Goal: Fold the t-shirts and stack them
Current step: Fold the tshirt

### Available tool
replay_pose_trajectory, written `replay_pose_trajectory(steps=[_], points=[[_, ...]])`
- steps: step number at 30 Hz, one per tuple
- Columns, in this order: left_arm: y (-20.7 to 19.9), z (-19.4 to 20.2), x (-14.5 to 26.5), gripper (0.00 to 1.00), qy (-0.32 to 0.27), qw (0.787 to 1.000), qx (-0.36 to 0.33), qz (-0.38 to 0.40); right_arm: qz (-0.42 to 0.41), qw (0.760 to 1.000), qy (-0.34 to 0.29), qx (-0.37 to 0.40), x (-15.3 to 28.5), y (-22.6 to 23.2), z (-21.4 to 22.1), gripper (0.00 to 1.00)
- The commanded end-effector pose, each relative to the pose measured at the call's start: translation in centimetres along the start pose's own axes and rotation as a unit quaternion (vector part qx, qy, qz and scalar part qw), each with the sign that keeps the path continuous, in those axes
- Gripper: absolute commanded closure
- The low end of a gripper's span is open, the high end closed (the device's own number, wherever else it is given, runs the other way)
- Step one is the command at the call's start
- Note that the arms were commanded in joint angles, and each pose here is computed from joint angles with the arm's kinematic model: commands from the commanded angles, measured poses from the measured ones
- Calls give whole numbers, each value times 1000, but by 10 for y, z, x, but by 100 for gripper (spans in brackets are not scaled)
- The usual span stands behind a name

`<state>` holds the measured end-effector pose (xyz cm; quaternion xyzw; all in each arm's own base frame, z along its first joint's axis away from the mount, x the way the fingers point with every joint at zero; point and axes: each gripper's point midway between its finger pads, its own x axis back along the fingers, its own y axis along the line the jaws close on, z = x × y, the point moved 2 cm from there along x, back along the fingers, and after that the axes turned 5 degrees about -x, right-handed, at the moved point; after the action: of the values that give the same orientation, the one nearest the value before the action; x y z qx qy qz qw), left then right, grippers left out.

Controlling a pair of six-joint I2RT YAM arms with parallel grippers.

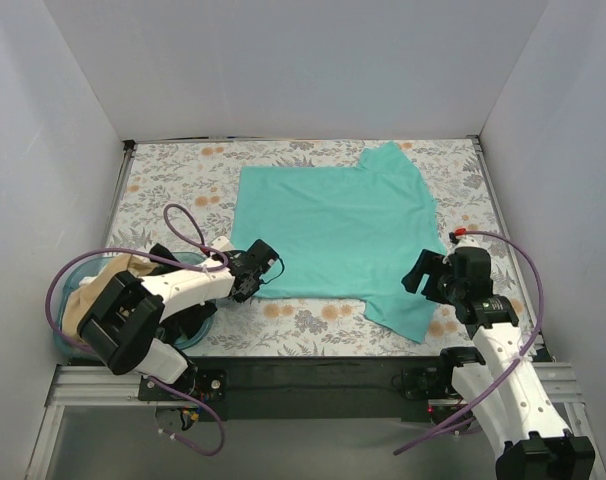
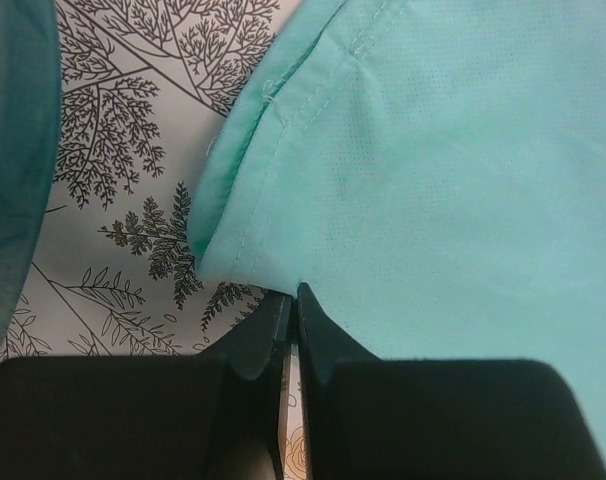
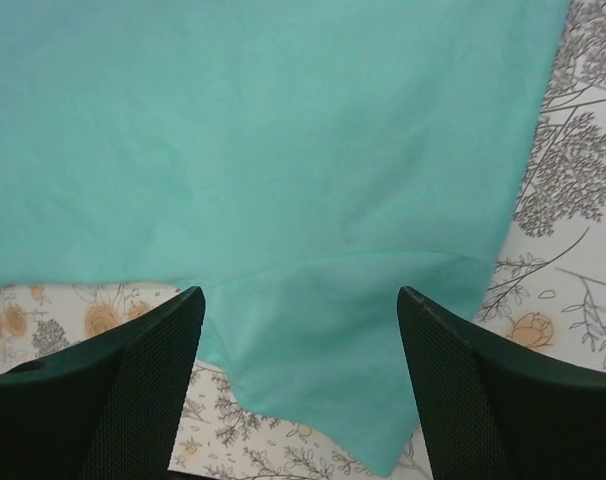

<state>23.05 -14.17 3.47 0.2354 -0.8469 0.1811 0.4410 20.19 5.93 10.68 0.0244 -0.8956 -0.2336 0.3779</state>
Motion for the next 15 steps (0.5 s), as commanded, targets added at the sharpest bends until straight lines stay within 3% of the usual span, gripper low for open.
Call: replay_pose_trajectory(steps=[1,6,10,15], points=[[7,10,0,100,24,997,74,-15,-10,999,37,-6,9,7,21,17],[-1,5,5,100,23,998,57,0,5,994,106,-2,12,20,58,21],[-3,3,8,100,24,998,51,9,69,985,155,28,8,13,88,23],[-3,-1,14,100,16,998,56,25,116,978,171,40,14,8,102,24]])
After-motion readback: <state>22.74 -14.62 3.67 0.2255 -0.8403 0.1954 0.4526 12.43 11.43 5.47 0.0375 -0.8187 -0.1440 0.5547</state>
